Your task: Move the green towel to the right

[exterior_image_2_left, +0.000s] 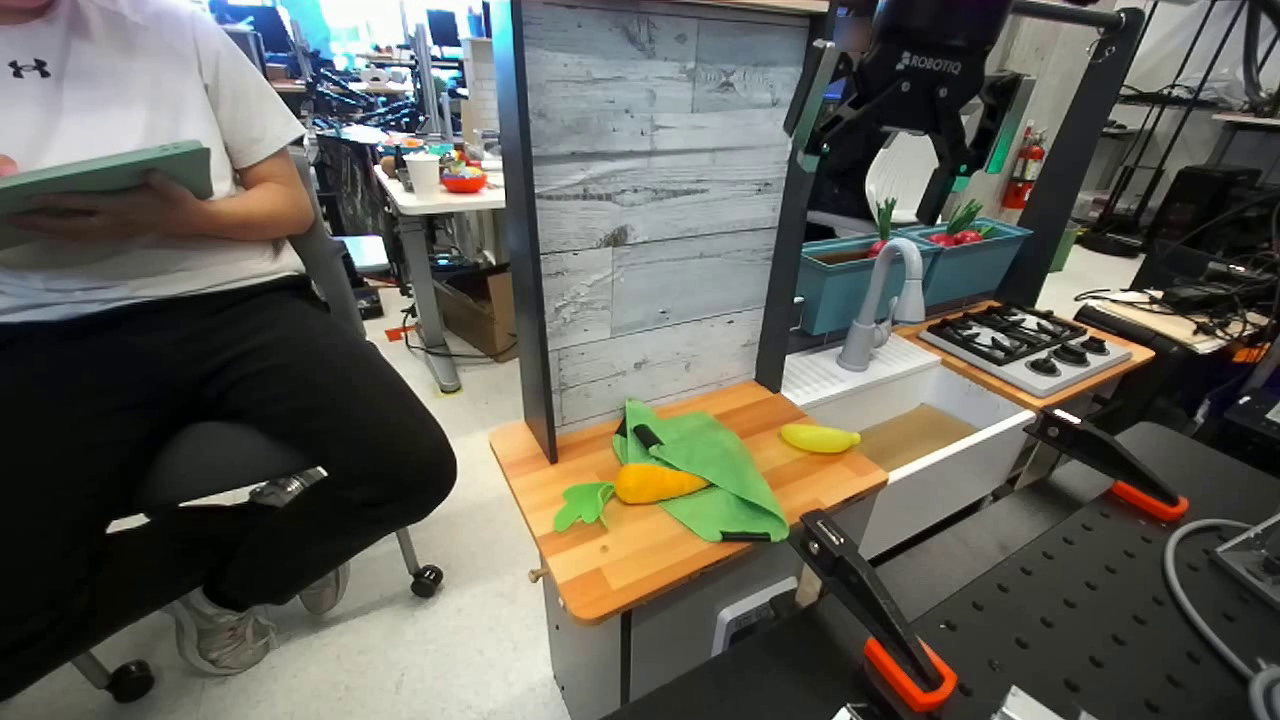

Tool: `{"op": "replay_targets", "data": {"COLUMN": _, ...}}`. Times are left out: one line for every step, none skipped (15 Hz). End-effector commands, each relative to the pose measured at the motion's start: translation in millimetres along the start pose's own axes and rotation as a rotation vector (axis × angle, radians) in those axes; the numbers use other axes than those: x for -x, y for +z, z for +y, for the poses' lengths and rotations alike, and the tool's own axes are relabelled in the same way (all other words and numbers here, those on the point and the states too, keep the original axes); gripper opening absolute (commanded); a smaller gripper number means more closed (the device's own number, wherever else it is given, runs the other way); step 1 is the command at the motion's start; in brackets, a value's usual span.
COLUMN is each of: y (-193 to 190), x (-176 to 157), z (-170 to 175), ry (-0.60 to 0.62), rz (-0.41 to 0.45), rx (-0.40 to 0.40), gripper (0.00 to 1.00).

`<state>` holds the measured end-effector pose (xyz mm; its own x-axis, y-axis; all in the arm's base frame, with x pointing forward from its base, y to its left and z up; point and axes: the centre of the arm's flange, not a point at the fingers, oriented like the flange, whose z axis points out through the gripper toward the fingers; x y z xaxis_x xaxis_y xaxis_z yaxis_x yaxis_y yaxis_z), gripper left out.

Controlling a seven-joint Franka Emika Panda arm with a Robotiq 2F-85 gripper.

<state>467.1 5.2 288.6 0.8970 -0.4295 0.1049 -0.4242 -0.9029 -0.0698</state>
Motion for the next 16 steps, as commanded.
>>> {"op": "replay_targets", "data": {"y": 19, "x": -8, "z": 1, "ry": 0.109, "rz": 0.082, "rx": -0.017, "gripper": 1.0}}
{"op": "replay_targets", "data": {"y": 31, "x": -14, "z": -2, "ry": 0.133, "rz": 0.102, "rx": -0.013, "gripper": 1.0}}
{"op": "replay_targets", "data": {"y": 42, "x": -19, "z": -3, "ry": 0.146, "rz": 0.111, "rx": -0.008, "gripper": 1.0}}
{"op": "replay_targets", "data": {"y": 59, "x": -25, "z": -9, "ry": 0.168, "rz": 0.134, "rx": 0.001, "gripper": 1.0}}
{"op": "replay_targets", "data": {"y": 73, "x": -29, "z": -13, "ry": 0.173, "rz": 0.139, "rx": 0.005, "gripper": 1.0}}
{"op": "replay_targets", "data": {"y": 87, "x": -31, "z": -18, "ry": 0.18, "rz": 0.157, "rx": 0.005, "gripper": 1.0}}
{"op": "replay_targets", "data": {"y": 100, "x": -34, "z": -22, "ry": 0.185, "rz": 0.165, "rx": 0.0, "gripper": 1.0}}
{"op": "replay_targets", "data": {"y": 113, "x": -36, "z": -27, "ry": 0.19, "rz": 0.172, "rx": -0.01, "gripper": 1.0}}
{"op": "replay_targets", "data": {"y": 125, "x": -38, "z": -31, "ry": 0.199, "rz": 0.183, "rx": -0.014, "gripper": 1.0}}
{"op": "replay_targets", "data": {"y": 138, "x": -40, "z": -37, "ry": 0.202, "rz": 0.174, "rx": -0.026, "gripper": 1.0}}
{"op": "replay_targets", "data": {"y": 148, "x": -42, "z": -41, "ry": 0.204, "rz": 0.169, "rx": -0.026, "gripper": 1.0}}
{"op": "replay_targets", "data": {"y": 158, "x": -44, "z": -46, "ry": 0.206, "rz": 0.159, "rx": -0.027, "gripper": 1.0}}
{"op": "replay_targets", "data": {"y": 167, "x": -44, "z": -51, "ry": 0.21, "rz": 0.15, "rx": -0.028, "gripper": 1.0}}
{"op": "replay_targets", "data": {"y": 175, "x": -45, "z": -55, "ry": 0.208, "rz": 0.137, "rx": -0.03, "gripper": 1.0}}
{"op": "replay_targets", "data": {"y": 182, "x": -45, "z": -59, "ry": 0.206, "rz": 0.126, "rx": -0.032, "gripper": 1.0}}
{"op": "replay_targets", "data": {"y": 188, "x": -46, "z": -63, "ry": 0.196, "rz": 0.111, "rx": -0.035, "gripper": 1.0}}
